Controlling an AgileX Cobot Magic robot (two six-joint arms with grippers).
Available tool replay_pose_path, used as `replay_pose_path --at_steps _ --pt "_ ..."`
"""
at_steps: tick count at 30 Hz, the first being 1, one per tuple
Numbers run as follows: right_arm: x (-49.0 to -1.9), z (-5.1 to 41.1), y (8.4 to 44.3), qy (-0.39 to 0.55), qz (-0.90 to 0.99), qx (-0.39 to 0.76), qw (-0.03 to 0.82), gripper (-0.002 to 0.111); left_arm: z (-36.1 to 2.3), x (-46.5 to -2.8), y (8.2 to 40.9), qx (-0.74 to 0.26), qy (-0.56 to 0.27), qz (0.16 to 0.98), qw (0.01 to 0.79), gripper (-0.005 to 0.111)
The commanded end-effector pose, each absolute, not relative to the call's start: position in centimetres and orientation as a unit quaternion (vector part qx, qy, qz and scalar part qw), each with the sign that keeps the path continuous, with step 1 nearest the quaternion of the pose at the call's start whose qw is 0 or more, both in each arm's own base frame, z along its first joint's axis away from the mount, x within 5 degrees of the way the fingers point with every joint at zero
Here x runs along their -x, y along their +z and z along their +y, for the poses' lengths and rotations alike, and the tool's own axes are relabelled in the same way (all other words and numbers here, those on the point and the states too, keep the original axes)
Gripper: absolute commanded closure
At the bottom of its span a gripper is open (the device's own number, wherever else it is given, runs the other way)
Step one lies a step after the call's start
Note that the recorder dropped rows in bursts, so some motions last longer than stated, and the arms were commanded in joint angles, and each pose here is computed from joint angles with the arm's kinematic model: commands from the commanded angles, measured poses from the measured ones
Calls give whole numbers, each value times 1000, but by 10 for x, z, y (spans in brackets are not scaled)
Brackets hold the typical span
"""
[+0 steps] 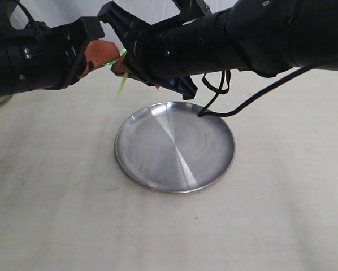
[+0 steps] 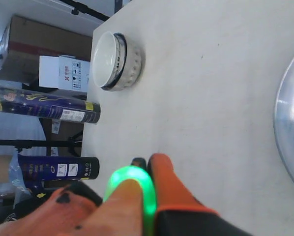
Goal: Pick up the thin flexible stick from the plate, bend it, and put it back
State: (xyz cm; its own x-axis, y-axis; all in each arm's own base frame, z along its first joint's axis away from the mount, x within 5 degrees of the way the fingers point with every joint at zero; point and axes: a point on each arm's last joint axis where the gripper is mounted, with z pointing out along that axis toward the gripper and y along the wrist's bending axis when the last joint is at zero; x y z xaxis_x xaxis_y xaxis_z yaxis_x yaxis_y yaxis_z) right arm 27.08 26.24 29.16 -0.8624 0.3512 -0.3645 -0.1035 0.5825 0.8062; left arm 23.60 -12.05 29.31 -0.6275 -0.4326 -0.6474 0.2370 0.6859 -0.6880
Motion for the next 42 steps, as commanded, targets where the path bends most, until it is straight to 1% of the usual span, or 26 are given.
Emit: replay_pose_path --at_steps 1,17,32,37,40,42 --pt "-293 247 321 472 791 -173 350 109 -133 -225 280 7 -417 821 389 106" --pt "-296 245 322 489 768 -238 338 109 -133 -225 280 6 -417 821 389 106" --pt "-299 242 323 489 756 -265 345 109 -132 -225 280 7 -416 822 390 106" --pt "-299 241 323 486 758 -257 351 109 -132 -225 280 7 -416 822 390 106" --pt "-299 241 323 467 769 -218 379 109 -133 -225 280 13 -422 821 384 106" --pt "-299 242 323 458 775 -195 389 109 -132 -225 280 38 -431 821 373 106"
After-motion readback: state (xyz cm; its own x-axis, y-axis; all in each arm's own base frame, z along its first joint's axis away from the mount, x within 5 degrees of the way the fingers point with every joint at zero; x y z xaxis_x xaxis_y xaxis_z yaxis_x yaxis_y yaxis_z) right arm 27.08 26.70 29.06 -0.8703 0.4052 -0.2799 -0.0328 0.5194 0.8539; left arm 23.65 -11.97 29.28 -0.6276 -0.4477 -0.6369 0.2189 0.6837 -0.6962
